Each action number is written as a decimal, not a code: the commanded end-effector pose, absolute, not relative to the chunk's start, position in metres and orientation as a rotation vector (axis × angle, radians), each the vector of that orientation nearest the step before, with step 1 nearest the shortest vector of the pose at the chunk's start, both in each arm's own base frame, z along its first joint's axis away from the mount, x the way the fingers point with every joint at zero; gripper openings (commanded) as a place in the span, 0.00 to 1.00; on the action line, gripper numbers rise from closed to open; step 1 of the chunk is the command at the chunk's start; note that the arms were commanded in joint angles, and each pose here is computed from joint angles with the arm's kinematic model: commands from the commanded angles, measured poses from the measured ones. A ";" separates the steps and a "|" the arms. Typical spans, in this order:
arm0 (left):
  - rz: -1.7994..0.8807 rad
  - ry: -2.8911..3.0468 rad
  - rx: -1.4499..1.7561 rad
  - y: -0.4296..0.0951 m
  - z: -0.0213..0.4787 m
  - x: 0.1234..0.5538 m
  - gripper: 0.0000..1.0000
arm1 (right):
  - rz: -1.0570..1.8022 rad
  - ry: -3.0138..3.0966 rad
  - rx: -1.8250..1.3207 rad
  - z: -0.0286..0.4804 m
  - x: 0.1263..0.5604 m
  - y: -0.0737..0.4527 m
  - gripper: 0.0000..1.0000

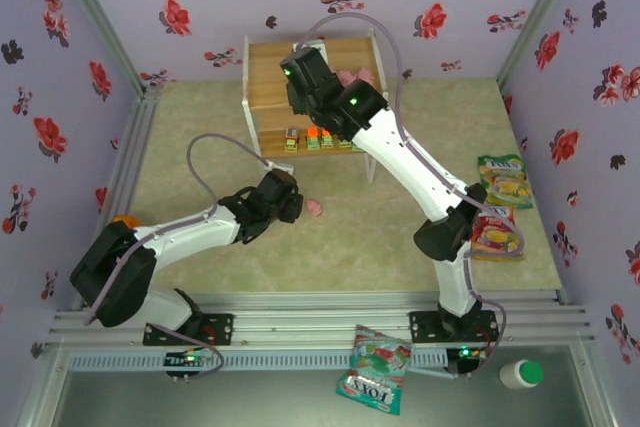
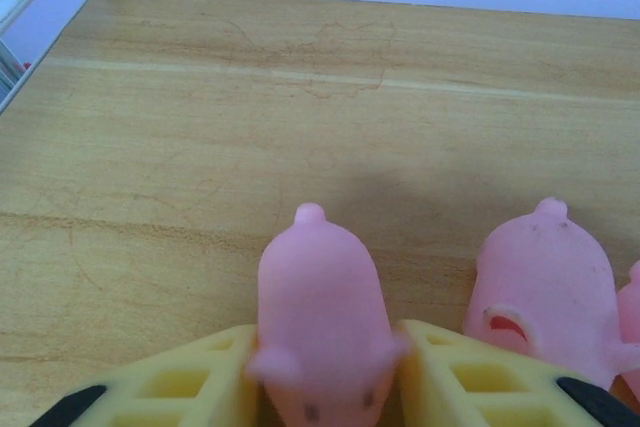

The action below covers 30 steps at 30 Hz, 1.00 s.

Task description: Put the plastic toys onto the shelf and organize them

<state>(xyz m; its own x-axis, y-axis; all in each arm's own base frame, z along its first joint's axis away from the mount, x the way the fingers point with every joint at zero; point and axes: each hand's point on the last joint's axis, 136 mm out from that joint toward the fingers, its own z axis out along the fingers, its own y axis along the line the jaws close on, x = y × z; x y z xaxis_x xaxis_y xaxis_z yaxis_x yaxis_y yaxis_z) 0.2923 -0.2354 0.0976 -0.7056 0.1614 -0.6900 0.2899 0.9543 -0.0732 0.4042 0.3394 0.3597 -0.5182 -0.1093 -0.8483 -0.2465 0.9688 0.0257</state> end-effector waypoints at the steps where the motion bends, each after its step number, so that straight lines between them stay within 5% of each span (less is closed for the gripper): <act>1: -0.236 2.350 0.347 -0.243 0.104 0.295 0.54 | 0.174 2.113 -0.294 0.363 0.401 0.346 0.43; 30: -0.238 2.350 0.342 -0.243 0.104 0.295 0.54 | 0.097 1.997 -0.279 0.415 0.351 0.303 0.48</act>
